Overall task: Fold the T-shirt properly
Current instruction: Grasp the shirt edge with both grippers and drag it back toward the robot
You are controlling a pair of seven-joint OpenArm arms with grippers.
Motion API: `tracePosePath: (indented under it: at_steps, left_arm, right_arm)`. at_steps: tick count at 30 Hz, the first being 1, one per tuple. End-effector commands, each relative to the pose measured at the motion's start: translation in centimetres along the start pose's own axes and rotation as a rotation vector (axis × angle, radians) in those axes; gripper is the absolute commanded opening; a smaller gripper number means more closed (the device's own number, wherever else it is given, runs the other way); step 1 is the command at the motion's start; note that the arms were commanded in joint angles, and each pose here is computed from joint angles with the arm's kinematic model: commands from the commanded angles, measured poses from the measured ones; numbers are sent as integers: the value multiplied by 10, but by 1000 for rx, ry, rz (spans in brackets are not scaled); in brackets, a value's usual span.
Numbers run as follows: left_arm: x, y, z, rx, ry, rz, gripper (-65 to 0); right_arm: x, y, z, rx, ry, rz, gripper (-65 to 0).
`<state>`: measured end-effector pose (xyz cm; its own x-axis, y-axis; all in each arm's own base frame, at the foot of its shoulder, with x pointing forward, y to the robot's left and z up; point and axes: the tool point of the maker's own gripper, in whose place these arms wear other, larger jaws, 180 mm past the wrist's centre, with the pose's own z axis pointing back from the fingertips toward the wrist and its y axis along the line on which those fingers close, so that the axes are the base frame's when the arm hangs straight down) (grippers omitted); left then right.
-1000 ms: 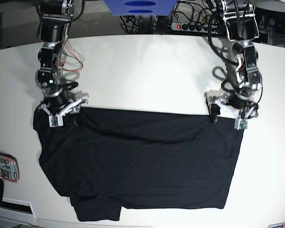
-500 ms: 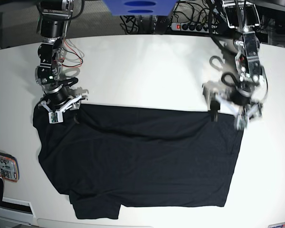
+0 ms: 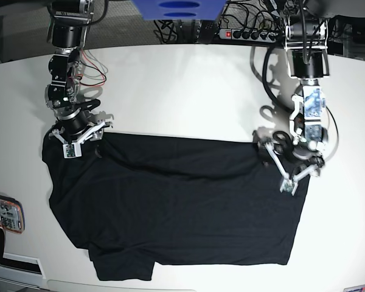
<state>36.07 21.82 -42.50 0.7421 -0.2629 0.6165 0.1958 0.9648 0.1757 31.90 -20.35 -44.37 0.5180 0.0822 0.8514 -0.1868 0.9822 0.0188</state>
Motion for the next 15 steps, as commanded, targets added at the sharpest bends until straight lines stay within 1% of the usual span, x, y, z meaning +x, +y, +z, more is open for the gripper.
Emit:
tracePosePath:
  at_steps: [1, 3, 5, 9, 11, 15]
  left_arm:
    - [1, 9, -2, 23, 0, -28, 0]
    - [-15, 0, -14, -7, 21, -16, 0]
    - [-34, -3, -19, -20, 63, 1, 0]
    - [-58, -11, -17, -34, 69, 6, 0]
    - [-68, -14, -16, -40, 75, 6, 0]
    - [-101, -23, -11, -55, 128, 8, 0]
  right_arm:
    - [-24, -2, 5, -1, 111, 53, -303]
    - [-31, 0, 10, -1, 125, 52, -303]
    - [-28, 1, 11, 1, 116, 59, -303]
    - [-22, 1, 12, 0, 102, 69, -303]
    - [-30, 2, 17, 1, 117, 67, -303]
    - [-34, 4, 21, 4, 123, 71, -303]
